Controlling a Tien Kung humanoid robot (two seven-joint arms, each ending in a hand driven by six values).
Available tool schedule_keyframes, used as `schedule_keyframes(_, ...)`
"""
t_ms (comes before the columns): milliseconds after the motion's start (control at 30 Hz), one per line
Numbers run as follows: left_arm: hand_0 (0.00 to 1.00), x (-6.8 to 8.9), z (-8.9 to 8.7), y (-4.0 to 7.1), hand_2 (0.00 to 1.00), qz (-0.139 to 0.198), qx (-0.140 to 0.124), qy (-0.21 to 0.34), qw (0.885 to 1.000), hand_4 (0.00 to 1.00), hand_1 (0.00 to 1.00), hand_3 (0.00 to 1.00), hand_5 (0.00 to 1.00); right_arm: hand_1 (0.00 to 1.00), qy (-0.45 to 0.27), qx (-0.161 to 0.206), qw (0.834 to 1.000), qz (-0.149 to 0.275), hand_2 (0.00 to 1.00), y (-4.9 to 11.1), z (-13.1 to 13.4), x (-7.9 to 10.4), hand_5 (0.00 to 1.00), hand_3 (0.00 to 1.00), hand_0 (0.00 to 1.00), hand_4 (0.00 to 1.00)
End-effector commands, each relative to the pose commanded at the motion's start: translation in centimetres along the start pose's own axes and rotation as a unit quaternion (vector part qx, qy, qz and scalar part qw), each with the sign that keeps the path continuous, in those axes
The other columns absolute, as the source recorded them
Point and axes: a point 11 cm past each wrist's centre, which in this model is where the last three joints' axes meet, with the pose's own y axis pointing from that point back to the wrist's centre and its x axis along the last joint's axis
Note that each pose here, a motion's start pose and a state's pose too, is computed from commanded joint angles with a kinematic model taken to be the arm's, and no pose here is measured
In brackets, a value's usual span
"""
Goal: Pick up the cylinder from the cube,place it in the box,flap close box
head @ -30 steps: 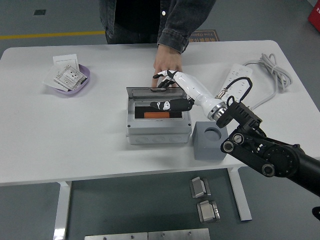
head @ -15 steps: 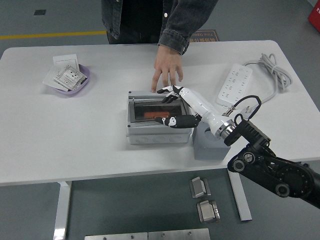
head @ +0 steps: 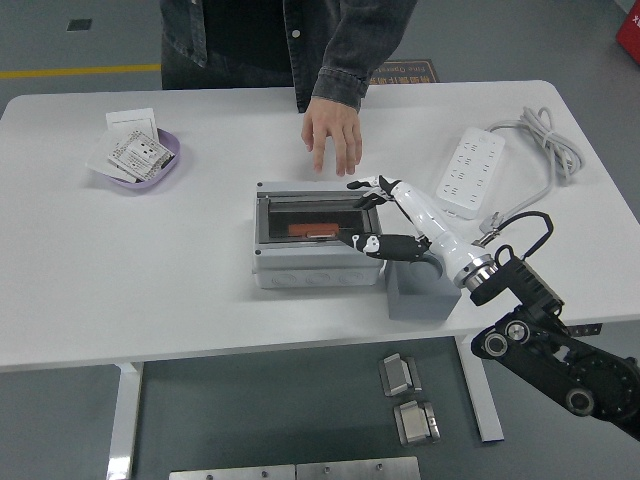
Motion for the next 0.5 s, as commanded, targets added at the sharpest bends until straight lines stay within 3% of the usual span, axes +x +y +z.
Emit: schedule_keyframes(500, 0.643, 0.2, -1.3, -0.3, 0.560, 0.001, 0.013, 0.003, 1.000, 0.696, 0.652, 0.667, 0.331, 0.596, -0.056, -0.036, 0.986, 0.156, 0.649, 3.8, 2.6, 5.7, 0.410, 0.760, 0.697, 0.898)
